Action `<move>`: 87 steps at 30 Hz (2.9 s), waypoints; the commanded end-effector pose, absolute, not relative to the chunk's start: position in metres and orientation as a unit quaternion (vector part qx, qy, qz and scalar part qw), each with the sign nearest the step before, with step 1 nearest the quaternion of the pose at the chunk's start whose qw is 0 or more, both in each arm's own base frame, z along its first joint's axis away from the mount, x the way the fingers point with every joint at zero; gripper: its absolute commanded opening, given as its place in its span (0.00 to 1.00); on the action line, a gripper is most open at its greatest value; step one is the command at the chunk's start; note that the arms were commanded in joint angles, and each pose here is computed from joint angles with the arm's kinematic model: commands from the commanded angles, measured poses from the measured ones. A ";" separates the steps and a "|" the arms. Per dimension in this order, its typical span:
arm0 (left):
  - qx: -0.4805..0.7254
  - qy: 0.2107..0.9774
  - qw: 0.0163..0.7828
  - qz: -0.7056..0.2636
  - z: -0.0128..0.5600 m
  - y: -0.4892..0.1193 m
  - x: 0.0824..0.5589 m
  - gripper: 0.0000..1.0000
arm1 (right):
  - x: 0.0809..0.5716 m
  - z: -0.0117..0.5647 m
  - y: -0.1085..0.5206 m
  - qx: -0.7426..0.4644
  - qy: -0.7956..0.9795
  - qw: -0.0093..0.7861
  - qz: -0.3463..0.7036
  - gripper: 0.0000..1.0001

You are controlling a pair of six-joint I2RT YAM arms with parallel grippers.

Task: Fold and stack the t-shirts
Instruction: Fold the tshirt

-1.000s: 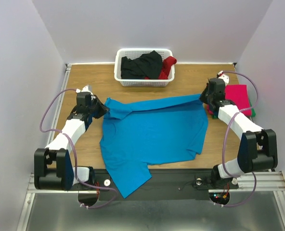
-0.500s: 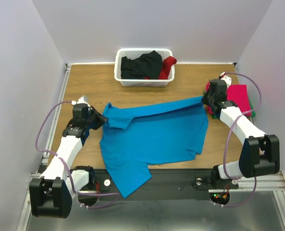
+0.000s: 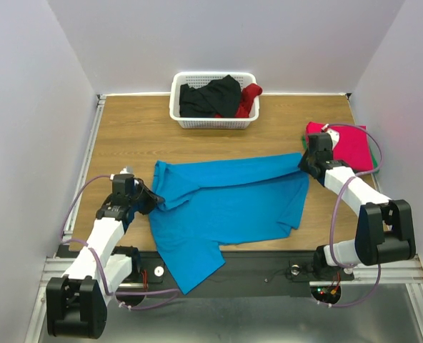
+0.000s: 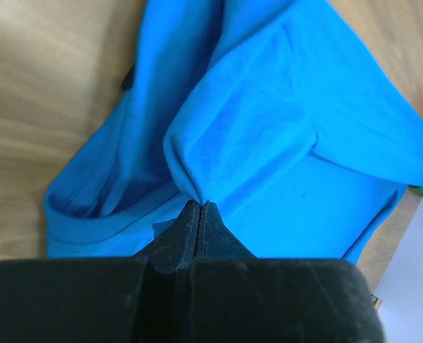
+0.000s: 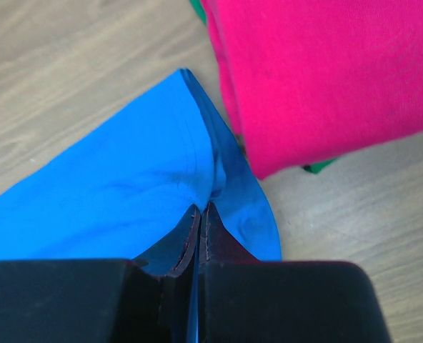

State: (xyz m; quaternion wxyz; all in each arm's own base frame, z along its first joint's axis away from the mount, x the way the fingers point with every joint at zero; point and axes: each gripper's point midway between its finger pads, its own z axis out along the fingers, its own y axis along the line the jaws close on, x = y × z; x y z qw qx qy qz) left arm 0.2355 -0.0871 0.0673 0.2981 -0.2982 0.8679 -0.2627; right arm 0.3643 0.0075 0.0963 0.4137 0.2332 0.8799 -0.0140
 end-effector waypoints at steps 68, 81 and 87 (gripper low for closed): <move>-0.325 0.907 0.258 -0.071 0.031 0.008 0.373 0.25 | 0.452 0.020 0.025 0.185 0.934 0.303 -0.019 0.25; -0.309 0.893 0.308 -0.113 0.090 -0.001 0.388 0.93 | 0.457 0.032 0.032 0.173 0.934 0.314 0.002 0.22; -0.317 0.875 0.353 -0.097 0.133 -0.007 0.382 0.98 | 0.460 0.052 0.036 0.168 0.928 0.333 0.015 0.22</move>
